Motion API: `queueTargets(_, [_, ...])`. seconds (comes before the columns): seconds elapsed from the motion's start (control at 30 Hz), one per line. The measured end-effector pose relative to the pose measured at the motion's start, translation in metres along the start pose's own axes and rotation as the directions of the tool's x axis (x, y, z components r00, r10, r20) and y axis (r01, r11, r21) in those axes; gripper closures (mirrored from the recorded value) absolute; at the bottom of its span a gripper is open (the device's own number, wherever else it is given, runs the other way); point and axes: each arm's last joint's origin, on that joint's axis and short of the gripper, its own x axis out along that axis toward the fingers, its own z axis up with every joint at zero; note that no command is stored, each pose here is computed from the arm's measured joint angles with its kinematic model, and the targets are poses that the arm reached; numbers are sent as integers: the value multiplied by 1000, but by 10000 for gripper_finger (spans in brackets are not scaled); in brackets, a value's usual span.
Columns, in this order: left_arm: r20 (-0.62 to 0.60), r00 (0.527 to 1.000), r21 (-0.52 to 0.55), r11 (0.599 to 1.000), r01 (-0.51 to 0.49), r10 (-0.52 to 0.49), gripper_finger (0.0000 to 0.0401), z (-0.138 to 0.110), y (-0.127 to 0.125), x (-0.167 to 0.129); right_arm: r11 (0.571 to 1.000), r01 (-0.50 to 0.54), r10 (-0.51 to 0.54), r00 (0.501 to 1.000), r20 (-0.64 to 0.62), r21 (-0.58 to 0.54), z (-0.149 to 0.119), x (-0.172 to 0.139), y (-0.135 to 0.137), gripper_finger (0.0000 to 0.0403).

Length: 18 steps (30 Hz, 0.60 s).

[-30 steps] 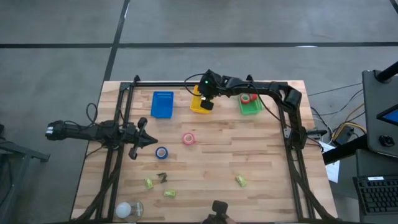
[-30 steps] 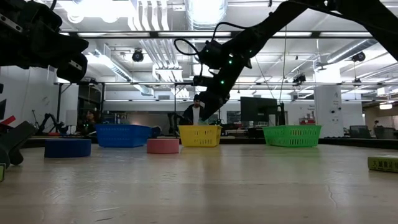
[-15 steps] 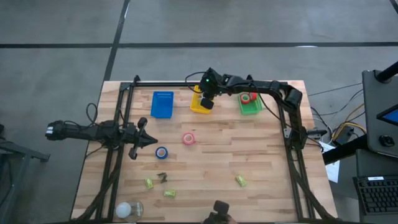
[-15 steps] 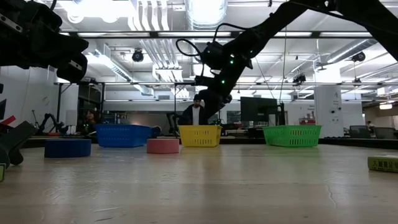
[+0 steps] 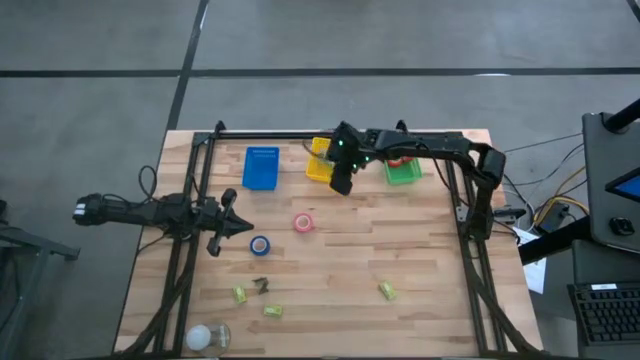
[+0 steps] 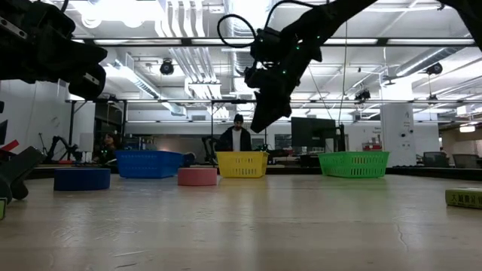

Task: Pick and place Stapler, Stapler remover, tape
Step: Put the pink tape into the green bin

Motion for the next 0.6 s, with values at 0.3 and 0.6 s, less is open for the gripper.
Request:
queueTargets(0.3, [-3, 1000, 0, 1000, -1, 1, 391, 0, 0, 0, 995, -90, 88, 996, -34, -53, -42, -14, 64, 282])
queueTargets(0.6, [-11, 1000, -1, 1000, -2, 2, 391, -1, 0, 0, 977, -194, 204, 970, 128, -89, -86, -44, 107, 294])
